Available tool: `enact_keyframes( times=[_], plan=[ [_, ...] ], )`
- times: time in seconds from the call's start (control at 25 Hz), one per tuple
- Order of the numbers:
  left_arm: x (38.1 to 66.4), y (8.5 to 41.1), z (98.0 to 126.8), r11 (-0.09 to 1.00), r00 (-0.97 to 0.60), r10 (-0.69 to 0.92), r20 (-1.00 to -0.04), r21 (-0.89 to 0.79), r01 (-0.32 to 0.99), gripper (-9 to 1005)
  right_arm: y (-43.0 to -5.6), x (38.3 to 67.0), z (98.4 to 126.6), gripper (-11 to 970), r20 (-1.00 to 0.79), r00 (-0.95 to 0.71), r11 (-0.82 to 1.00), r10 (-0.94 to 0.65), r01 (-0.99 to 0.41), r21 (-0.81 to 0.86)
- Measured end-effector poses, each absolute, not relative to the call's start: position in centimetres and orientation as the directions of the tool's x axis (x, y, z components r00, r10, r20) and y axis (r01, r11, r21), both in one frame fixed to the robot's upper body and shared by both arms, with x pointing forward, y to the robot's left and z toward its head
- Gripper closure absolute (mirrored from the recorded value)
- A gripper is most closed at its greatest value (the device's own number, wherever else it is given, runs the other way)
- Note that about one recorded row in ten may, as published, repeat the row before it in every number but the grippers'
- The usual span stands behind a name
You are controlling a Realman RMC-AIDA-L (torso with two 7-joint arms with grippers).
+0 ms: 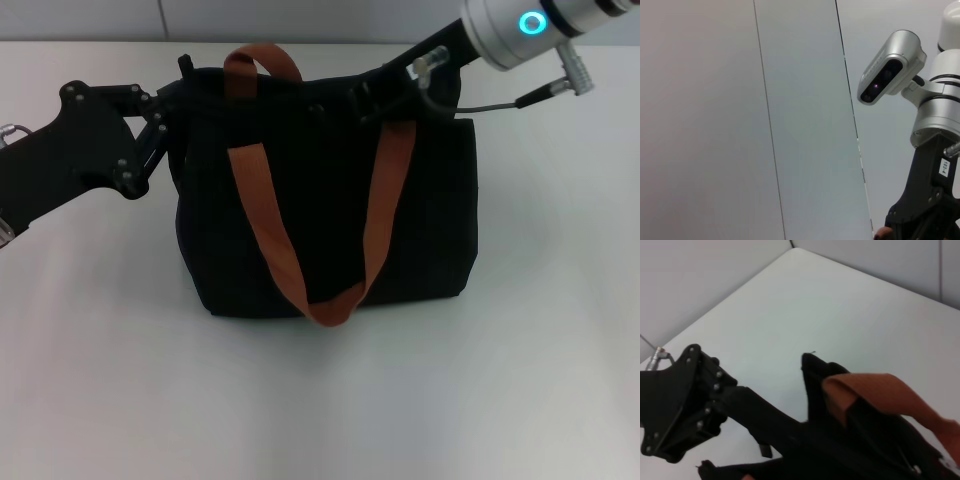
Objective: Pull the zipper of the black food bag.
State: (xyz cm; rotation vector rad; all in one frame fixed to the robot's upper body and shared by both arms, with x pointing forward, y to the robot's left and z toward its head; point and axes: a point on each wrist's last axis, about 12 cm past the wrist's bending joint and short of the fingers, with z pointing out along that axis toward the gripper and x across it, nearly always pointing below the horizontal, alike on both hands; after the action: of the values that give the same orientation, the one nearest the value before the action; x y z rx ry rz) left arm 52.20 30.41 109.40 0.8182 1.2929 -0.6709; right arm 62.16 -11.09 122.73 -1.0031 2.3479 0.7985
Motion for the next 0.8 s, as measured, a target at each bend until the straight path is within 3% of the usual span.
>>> enact_keyframes(
  times=[0.8],
  plan=[
    [52.2,30.4,109.4,0.559,0.164,0.017,-0.986,0.145,0.816,959,-16.7,60.9,122.9,961,-0.611,-0.683,0.682,-0.399,-0.667,0.300]
  ],
)
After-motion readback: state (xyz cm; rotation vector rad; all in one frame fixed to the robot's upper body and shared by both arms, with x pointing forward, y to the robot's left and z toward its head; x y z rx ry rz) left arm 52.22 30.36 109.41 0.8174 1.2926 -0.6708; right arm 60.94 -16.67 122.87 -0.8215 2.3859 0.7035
